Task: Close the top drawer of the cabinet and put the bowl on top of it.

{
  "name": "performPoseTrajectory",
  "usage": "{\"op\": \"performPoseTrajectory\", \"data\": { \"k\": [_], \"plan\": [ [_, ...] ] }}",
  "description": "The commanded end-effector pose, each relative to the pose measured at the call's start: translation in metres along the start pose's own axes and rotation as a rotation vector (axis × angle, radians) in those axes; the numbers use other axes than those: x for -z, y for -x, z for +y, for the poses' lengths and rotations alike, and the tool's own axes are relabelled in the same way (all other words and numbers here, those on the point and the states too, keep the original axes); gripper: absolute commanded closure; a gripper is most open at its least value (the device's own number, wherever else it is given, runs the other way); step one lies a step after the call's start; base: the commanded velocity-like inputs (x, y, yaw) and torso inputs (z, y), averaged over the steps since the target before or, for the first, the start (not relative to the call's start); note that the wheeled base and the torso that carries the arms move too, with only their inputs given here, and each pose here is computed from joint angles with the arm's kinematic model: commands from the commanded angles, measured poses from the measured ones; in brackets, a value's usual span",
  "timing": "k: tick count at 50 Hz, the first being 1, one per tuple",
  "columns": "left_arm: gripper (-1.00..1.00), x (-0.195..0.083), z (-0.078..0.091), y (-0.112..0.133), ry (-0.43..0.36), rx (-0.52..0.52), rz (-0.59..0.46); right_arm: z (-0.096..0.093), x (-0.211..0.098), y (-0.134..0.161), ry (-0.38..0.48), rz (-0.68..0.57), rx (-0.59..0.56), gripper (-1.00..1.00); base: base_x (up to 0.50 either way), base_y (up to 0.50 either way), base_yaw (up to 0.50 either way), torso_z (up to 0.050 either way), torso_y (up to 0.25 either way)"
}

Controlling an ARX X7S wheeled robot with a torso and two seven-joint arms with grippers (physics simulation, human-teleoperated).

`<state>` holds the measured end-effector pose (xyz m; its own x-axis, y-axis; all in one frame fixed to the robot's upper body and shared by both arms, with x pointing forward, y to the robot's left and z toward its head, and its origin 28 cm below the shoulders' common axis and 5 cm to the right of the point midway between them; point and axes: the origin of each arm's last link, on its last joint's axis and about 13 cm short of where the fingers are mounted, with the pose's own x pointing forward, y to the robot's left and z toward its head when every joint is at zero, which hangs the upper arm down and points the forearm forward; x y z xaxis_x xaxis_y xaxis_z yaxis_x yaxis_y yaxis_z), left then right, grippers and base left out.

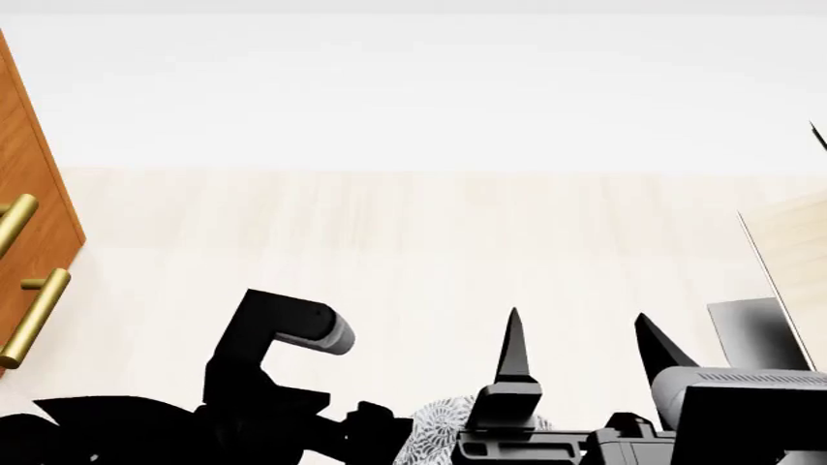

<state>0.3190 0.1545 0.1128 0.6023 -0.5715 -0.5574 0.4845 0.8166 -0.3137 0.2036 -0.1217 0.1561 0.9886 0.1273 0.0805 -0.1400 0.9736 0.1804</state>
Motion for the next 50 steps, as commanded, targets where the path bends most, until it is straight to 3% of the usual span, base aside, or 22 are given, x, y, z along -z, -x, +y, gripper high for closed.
{"op": "performPoseTrajectory", "data": {
  "k": [1,6,8,10,14,17,23,24,33,36,41,43,50],
  "plan": [
    [-1.0,0.007,-0.002,-0.006,-0.018,0.018,0.032,-0.001,0.0,0.001,-0.004,0.002,0.003,-1.0,0.0,0.0,0.0,0.0,0.0],
    [-1.0,0.009,-0.001,-0.009,-0.027,0.016,0.041,-0.001,-0.005,0.0,-0.005,0.003,0.003,-1.0,0.0,0.0,0.0,0.0,0.0],
    [-1.0,0.01,0.0,-0.011,-0.023,0.016,0.045,-0.004,0.013,0.002,-0.007,0.004,0.005,-1.0,0.0,0.0,0.0,0.0,0.0],
    [-1.0,0.012,0.0,-0.013,-0.024,0.015,0.052,-0.002,0.001,0.001,-0.007,0.004,0.005,-1.0,0.0,0.0,0.0,0.0,0.0],
    [-1.0,0.013,0.001,-0.017,-0.029,0.02,0.062,-0.005,0.015,0.001,-0.009,0.005,0.008,-1.0,0.0,0.0,0.0,0.0,0.0],
    [-1.0,0.014,0.001,-0.017,-0.036,0.029,0.061,-0.002,-0.003,-0.001,-0.008,0.006,0.008,-1.0,0.0,0.0,0.0,0.0,0.0],
    [-1.0,0.016,0.003,-0.022,-0.031,0.029,0.072,-0.002,-0.003,-0.001,-0.009,0.007,0.009,-1.0,0.0,0.0,0.0,0.0,0.0],
    [-1.0,0.016,0.004,-0.023,-0.028,0.027,0.073,-0.005,0.01,0.0,-0.01,0.007,0.009,-1.0,0.0,0.0,0.0,0.0,0.0],
    [-1.0,0.02,0.004,-0.027,-0.025,0.028,0.087,-0.003,-0.003,0.0,-0.009,0.008,0.01,-1.0,0.0,0.0,0.0,0.0,0.0],
    [-1.0,0.022,0.004,-0.028,-0.026,0.029,0.092,-0.006,0.016,0.002,-0.009,0.007,0.012,-1.0,0.0,0.0,0.0,0.0,0.0],
    [-1.0,0.024,0.005,-0.029,-0.025,0.028,0.097,-0.006,0.017,0.002,-0.008,0.007,0.012,-1.0,0.0,0.0,0.0,0.0,0.0],
    [-1.0,0.024,0.005,-0.03,-0.021,0.03,0.098,-0.003,0.001,0.001,-0.009,0.008,0.011,-1.0,0.0,0.0,0.0,0.0,0.0],
    [-1.0,0.024,0.007,-0.034,-0.013,0.043,0.102,-0.006,0.016,0.002,-0.01,0.007,0.011,-1.0,0.0,0.0,0.0,0.0,0.0]
  ]
}}
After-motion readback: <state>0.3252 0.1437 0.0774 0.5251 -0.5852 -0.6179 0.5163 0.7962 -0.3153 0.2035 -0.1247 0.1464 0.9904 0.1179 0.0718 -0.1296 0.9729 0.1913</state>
